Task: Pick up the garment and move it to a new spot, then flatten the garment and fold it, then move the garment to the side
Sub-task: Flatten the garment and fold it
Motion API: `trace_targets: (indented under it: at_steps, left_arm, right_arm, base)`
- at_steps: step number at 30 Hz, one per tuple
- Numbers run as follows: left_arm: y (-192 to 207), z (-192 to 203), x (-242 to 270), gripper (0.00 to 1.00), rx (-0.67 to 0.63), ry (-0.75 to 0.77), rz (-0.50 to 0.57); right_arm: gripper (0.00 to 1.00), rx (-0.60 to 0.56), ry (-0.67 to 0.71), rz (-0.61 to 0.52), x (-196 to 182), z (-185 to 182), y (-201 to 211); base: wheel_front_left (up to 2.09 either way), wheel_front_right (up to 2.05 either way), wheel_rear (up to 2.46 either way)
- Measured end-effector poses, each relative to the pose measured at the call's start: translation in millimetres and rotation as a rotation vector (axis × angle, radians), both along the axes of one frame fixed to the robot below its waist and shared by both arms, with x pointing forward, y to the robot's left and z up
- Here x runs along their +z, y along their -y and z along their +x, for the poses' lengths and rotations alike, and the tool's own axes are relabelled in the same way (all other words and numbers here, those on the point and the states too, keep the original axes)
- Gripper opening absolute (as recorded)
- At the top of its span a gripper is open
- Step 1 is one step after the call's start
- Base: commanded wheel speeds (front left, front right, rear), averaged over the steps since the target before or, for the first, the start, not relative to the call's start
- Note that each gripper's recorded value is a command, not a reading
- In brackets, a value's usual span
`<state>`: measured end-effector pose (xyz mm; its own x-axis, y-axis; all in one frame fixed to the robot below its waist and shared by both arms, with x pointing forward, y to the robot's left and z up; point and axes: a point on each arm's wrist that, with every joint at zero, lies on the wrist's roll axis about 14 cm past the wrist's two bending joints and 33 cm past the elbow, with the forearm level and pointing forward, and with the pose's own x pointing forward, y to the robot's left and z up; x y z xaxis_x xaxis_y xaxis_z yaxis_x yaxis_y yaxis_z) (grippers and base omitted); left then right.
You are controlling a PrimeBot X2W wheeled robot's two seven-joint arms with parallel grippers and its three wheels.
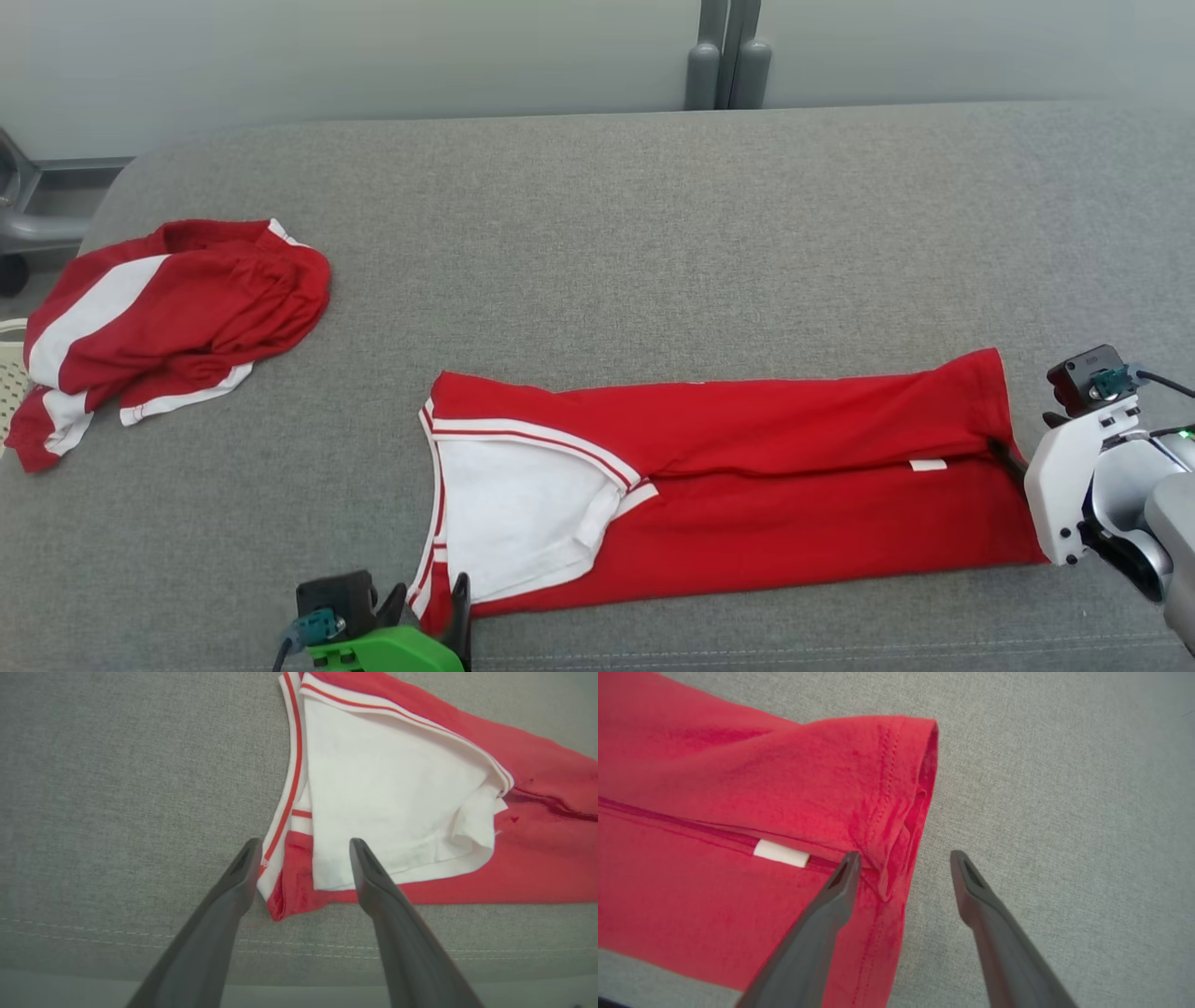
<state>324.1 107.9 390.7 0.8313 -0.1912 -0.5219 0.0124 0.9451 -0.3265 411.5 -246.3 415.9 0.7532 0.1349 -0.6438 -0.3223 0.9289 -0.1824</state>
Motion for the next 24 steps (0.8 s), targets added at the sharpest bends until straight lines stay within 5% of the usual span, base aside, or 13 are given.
trace_targets:
  at_steps: [8,24]
  left_arm:
    - [-9.9,-14.5,0.0,1.00,0.032,0.022,0.016]
    - [-51.8,19.1,102.0,1.00,0.121,0.549,0.047]
  right_arm:
    - [1.00,-0.084,0.098,0.114,15.7,-8.7,2.1]
    - [1.00,-0.332,0.507,0.508,69.0,-24.9,-17.4]
  base:
    - [0.00,0.00,0.00]
    - [0.00,0.00,0.00]
